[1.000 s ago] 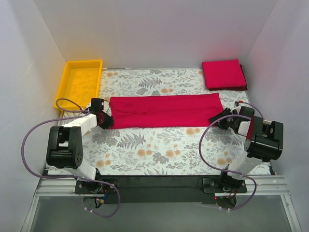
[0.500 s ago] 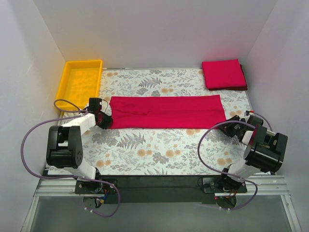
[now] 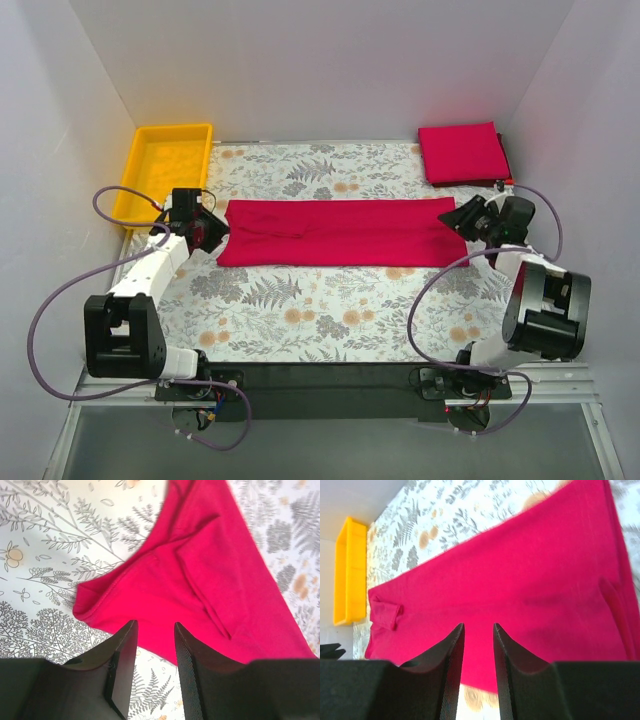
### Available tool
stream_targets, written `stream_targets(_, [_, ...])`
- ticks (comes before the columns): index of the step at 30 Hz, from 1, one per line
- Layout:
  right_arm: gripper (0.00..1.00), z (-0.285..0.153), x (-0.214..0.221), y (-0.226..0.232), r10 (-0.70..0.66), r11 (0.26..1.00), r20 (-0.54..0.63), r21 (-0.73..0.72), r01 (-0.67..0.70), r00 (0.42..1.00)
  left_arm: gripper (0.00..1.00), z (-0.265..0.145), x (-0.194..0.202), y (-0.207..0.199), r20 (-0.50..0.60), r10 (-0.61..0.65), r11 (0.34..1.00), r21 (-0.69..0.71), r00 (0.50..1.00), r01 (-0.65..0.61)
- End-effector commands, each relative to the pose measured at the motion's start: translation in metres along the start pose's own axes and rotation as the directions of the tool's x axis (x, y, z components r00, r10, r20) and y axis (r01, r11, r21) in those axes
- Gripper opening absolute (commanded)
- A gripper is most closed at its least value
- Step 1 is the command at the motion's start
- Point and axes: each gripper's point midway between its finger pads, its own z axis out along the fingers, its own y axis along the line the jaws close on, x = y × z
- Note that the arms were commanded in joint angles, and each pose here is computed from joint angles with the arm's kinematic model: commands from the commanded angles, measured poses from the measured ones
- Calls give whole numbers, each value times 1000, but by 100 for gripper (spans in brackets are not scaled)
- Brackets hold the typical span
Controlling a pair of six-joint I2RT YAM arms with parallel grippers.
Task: Fold and stack the t-shirts
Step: Fold the tshirt
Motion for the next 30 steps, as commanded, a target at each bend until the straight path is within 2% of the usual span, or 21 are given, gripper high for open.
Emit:
stream_targets(1, [36, 24, -16, 0, 4, 999, 28, -34, -3, 1000, 35, -25, -11, -13, 39, 46, 998, 50, 998, -48])
stream_targets(3, [36, 36, -24, -2, -7, 999, 44, -48, 9, 999, 36, -31, -12, -12, 53, 47, 997, 54, 997, -50])
stream_targets(7, [36, 55, -17, -41, 23, 1000, 24, 10, -23, 999, 36, -36, -8, -6, 54, 59, 997, 55, 997, -62])
stream_targets(14, [36, 52, -30, -81, 71, 997, 83, 23, -73, 994, 36, -31, 0, 9, 47, 85, 996, 20, 995, -86])
stream_targets(18, [36, 43, -35, -65, 58, 998, 85, -23, -56, 995, 39, -29, 1, 13, 55, 103, 995, 1, 993, -103])
stream_targets(22, [38, 26, -38, -24, -26, 997, 113, -71, 35, 993, 44, -32, 3, 7, 68, 127, 992, 8, 990, -128])
stream_targets(23, [38, 24, -28, -22, -20, 998, 79, -54, 24, 997, 46, -33, 2, 4, 68, 133, 991, 12, 989, -134])
stream_targets(25, [38, 26, -20, -6, -124, 992, 49, -9, 124, 991, 50, -35, 6, -5, 72, 159, 987, 23, 985, -161])
stream_targets(26, [39, 25, 0, -10, -121, 991, -30, 48, 122, 992, 51, -34, 7, -8, 72, 170, 985, 19, 983, -172])
stream_targets(28, [39, 33, 14, 8, -278, 952, -99, 107, 288, 955, 53, -37, 11, -21, 90, 208, 977, 19, 974, -210])
stream_targets(30, [39, 31, 37, 8, -317, 922, -206, 161, 352, 926, 54, -35, 18, -35, 83, 245, 969, 22, 966, -247])
